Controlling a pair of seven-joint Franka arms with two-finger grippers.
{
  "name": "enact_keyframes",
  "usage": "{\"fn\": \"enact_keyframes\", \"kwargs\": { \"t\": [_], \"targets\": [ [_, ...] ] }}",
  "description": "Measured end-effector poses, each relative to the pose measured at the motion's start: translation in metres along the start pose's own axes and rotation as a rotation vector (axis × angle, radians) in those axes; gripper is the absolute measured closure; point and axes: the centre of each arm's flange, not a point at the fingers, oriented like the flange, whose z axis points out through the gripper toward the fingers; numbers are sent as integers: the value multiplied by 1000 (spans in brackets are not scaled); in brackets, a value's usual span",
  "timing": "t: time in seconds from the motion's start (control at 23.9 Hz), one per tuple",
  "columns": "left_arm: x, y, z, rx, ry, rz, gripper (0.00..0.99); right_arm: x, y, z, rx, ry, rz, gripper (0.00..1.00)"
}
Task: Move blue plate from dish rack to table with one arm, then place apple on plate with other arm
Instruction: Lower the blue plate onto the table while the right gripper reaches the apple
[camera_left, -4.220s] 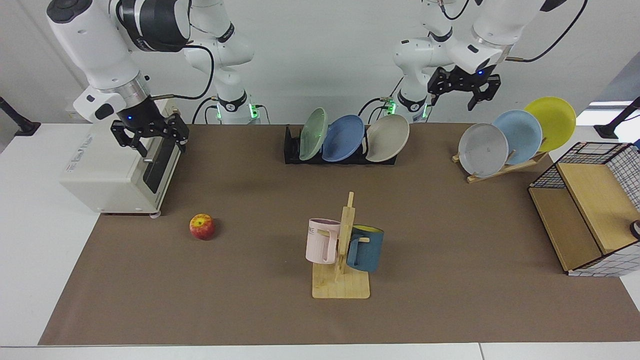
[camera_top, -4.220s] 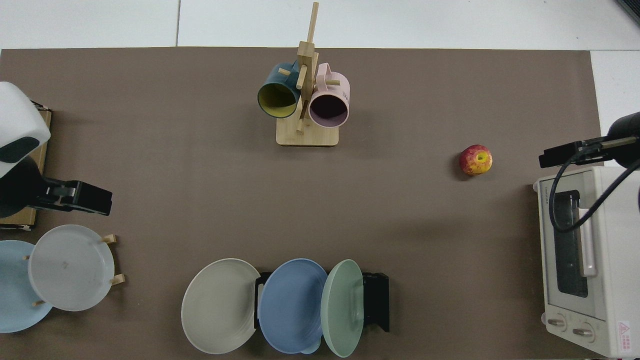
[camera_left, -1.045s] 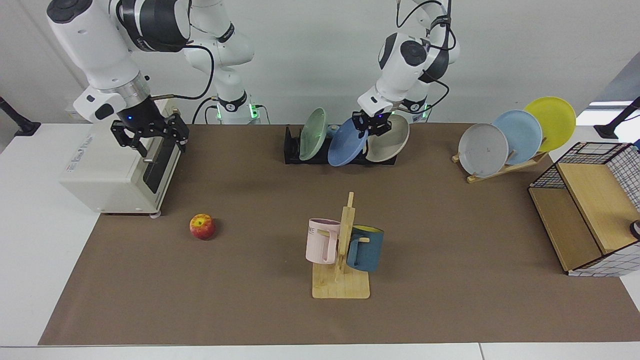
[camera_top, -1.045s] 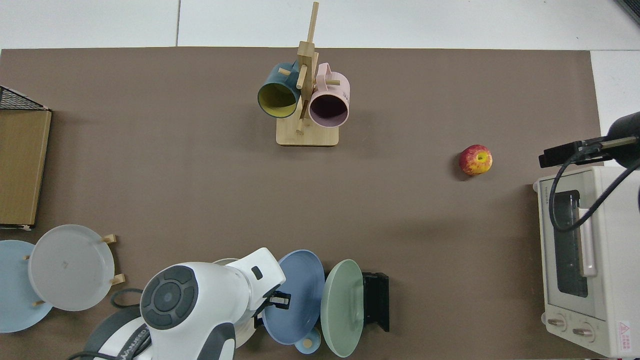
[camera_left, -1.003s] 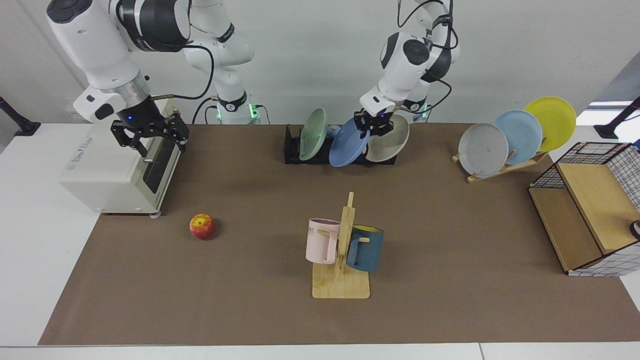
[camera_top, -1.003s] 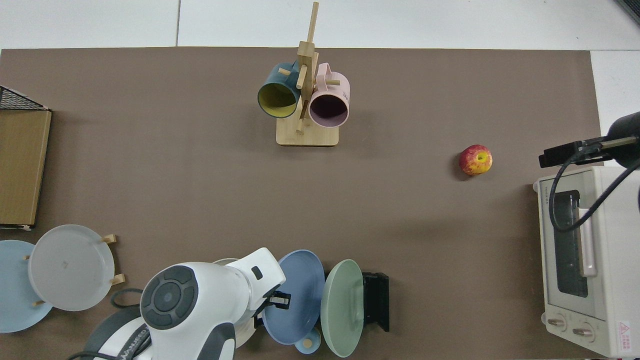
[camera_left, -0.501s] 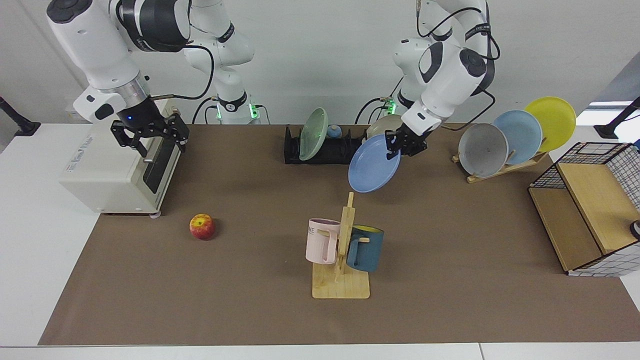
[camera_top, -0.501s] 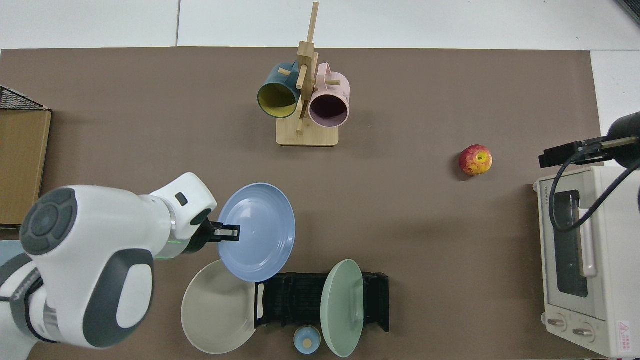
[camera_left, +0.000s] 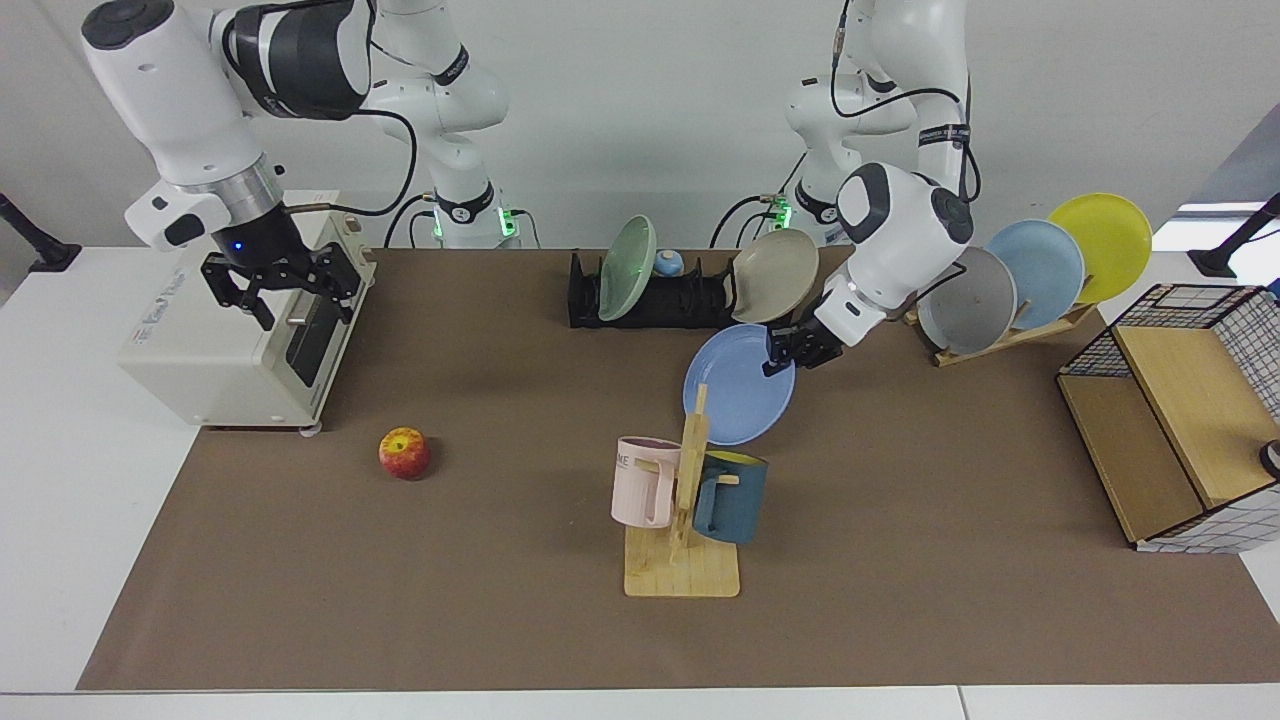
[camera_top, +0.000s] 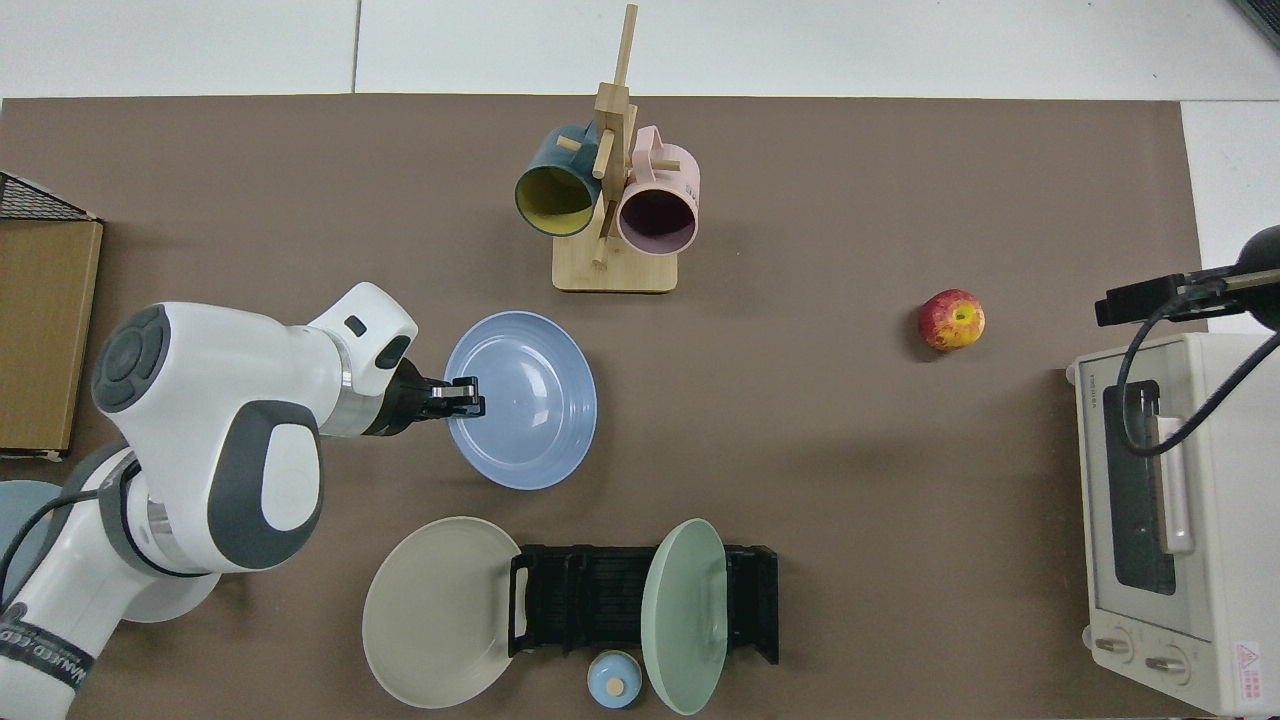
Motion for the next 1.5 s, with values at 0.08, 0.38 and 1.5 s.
{"fn": "enact_keyframes", "kwargs": {
  "t": [0.08, 0.38, 1.5],
  "targets": [
    [1, 1, 10, 2, -4, 2, 859, 4, 0, 22, -15, 11, -4, 0],
    [-5, 24, 34, 1, -11, 40, 859, 30, -3, 117, -55, 1, -16, 0],
    [-10, 43, 27, 103, -61, 155, 410, 41, -30, 258, 21, -24, 37, 0]
  ]
}}
